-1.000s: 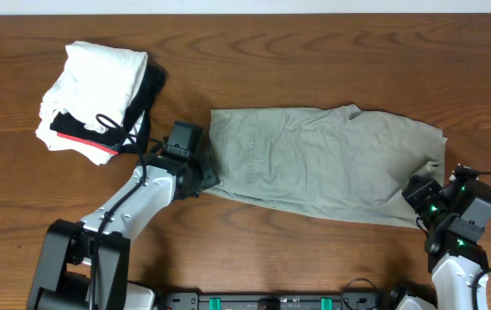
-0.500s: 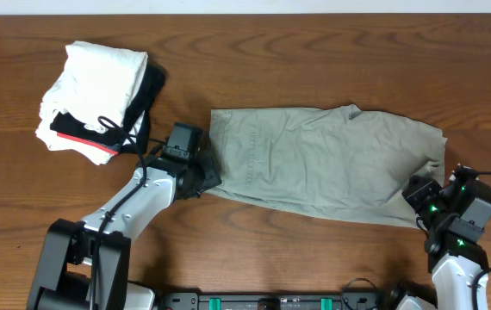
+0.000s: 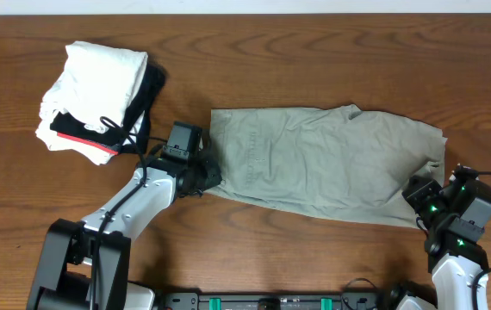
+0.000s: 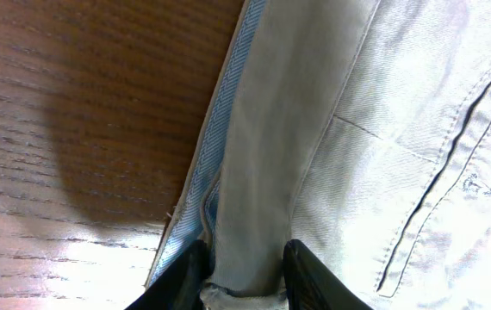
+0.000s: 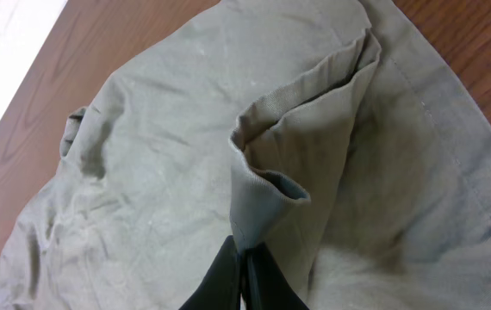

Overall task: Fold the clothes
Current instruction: 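Grasp the pants' left waistband corner with the left gripper, then pull the pants with both grippers upward and outward to spread them flat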

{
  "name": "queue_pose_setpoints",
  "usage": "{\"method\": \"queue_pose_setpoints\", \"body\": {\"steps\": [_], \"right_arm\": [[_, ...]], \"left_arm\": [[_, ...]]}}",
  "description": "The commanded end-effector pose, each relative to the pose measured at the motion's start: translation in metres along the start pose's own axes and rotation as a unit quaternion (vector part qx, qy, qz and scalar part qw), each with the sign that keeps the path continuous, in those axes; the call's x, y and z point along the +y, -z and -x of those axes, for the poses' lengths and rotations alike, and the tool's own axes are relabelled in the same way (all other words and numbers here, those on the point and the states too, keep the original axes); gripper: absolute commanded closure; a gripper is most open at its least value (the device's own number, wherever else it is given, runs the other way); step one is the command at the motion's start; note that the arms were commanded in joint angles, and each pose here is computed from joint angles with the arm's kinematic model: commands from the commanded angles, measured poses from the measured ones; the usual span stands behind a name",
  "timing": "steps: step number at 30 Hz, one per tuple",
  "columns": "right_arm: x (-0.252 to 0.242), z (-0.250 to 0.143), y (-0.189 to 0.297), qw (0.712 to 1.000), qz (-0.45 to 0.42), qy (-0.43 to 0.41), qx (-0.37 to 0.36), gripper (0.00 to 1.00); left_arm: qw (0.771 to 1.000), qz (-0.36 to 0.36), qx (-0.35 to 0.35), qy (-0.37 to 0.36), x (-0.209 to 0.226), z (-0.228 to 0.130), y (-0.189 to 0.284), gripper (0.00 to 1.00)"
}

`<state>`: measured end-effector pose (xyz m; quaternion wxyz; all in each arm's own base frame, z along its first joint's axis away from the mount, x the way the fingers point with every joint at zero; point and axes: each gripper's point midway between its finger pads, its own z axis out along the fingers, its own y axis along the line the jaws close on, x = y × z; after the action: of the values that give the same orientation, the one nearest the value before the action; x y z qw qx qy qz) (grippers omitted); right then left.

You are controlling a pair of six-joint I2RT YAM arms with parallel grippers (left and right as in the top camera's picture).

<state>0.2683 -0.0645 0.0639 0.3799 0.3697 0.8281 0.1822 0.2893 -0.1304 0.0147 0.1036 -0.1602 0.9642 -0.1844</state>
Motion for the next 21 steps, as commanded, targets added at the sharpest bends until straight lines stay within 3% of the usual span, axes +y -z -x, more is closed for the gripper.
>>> {"method": "queue_pose_setpoints", "body": {"steps": [1, 12, 18, 21], "right_arm": [[-0.003, 0.001, 0.001, 1.000, -0.004, 0.005, -0.004, 0.97], [-0.003, 0.001, 0.001, 1.000, -0.004, 0.005, -0.004, 0.96], [-0.002, 0.001, 0.001, 1.000, -0.003, 0.005, -0.004, 0.99], [-0.001, 0.002, 0.001, 1.000, 0.000, 0.005, -0.004, 0.99]], "left_arm": [[1.000, -0.014, -0.004, -0.001, -0.008, 0.004, 0.004, 0.69], [1.000, -0.006, 0.005, 0.025, -0.004, -0.001, 0.007, 0.69], [1.000, -0.014, -0.004, 0.023, -0.008, 0.003, 0.008, 0.94], [0.999, -0.023, -0.015, 0.020, -0.014, 0.008, 0.015, 0.94]]}}
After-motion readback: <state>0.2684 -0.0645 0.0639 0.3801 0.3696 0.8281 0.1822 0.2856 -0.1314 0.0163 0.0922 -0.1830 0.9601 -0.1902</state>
